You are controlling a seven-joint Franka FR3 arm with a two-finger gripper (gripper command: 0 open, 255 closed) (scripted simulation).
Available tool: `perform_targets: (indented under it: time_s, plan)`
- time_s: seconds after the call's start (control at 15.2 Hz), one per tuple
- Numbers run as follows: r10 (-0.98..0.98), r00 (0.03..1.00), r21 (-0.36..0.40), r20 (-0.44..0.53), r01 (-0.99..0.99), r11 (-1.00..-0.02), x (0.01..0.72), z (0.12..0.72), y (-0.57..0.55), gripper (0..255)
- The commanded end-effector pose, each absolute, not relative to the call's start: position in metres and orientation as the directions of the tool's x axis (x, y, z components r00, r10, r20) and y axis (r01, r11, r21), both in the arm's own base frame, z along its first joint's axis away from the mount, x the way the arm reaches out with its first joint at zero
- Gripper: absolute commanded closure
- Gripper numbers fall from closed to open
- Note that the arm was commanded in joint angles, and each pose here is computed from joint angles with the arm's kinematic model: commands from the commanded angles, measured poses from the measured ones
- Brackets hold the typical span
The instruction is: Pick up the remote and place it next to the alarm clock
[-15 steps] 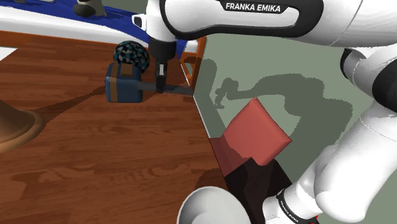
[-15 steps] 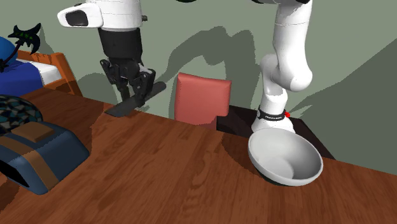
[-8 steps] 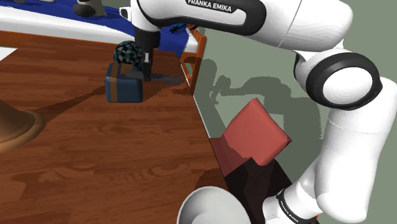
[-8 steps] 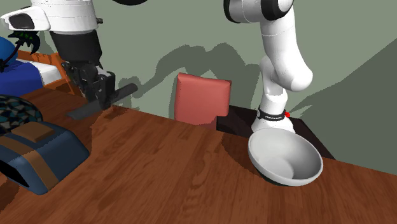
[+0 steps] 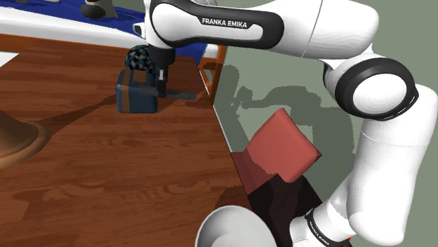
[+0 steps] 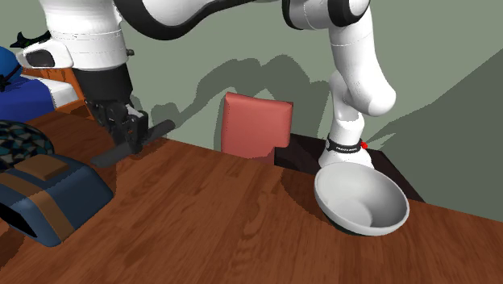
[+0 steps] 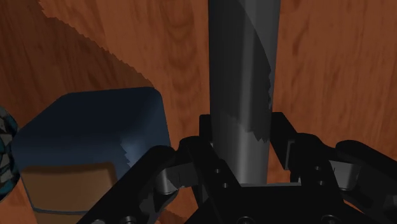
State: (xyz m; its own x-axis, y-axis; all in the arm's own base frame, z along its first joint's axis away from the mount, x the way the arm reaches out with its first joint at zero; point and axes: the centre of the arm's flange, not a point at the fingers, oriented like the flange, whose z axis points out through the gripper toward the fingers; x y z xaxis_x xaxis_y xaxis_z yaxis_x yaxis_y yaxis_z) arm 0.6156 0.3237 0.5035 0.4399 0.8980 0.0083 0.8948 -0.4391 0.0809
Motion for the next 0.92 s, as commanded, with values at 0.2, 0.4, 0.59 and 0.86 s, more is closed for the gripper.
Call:
perform_targets:
  time_s: [0.2, 0.4, 0.59, 0.86]
  plan:
    - [0.898, 0.440, 0.081, 0.009, 0.895, -0.439, 0.615, 0.477, 0.324, 255]
    - [0.898, 0.440, 0.081, 0.009, 0.895, -0.439, 0.615, 0.461, 0.324, 255]
    - [0.898, 0.440, 0.081, 0.009, 0.895, -0.439, 0.615, 0.445, 0.324, 255]
    - [0.898, 0.440, 0.081, 0.009, 0.895, -0.439, 0.615, 0.424, 0.324, 255]
